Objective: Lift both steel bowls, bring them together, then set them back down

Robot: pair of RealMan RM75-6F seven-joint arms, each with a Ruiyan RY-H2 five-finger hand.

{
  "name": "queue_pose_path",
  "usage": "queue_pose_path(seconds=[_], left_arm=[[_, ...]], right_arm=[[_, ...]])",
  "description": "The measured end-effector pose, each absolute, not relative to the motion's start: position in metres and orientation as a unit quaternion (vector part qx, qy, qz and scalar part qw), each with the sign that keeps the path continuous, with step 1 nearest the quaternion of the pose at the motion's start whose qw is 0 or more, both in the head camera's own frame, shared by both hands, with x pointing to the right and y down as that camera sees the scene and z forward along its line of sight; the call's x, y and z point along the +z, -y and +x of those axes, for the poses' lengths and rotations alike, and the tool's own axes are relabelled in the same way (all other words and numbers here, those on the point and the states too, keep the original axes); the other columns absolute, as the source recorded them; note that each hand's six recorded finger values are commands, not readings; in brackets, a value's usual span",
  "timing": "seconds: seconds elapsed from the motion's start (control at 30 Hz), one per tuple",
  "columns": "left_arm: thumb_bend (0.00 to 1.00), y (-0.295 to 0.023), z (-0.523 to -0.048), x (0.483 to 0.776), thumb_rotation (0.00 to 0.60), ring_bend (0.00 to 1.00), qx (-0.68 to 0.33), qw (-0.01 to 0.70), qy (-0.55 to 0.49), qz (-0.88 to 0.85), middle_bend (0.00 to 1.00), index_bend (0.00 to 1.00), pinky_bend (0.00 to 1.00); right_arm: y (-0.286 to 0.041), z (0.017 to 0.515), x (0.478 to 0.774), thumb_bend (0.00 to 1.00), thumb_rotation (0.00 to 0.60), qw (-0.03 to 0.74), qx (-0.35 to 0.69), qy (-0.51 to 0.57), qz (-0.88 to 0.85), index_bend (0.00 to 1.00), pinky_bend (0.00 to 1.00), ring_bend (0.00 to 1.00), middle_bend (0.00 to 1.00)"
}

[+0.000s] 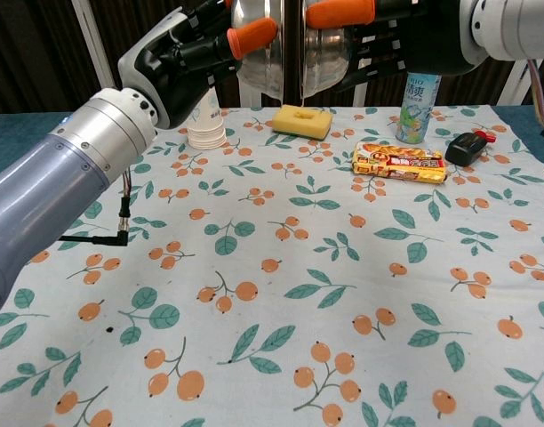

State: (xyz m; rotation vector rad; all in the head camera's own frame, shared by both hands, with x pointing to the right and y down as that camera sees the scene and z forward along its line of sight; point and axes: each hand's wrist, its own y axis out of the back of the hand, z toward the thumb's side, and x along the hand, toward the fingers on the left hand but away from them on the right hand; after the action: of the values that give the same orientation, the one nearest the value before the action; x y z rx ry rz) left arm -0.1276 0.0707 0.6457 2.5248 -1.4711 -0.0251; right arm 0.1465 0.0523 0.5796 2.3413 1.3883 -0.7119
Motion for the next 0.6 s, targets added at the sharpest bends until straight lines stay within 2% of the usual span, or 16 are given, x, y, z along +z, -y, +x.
queue_pose_path(seconds=[0.6], left_arm=[[0.01, -0.082, -0.107, 0.650, 0.600, 0.18, -0.013, 0.114, 0.488, 0.865, 0.29, 0.41, 0.42]], right_arm=[[-0.066, 0.130, 0.580, 0.05, 0.600, 0.168, -0.254, -0.455, 0.837, 0.38, 0.42, 0.38, 0.29]])
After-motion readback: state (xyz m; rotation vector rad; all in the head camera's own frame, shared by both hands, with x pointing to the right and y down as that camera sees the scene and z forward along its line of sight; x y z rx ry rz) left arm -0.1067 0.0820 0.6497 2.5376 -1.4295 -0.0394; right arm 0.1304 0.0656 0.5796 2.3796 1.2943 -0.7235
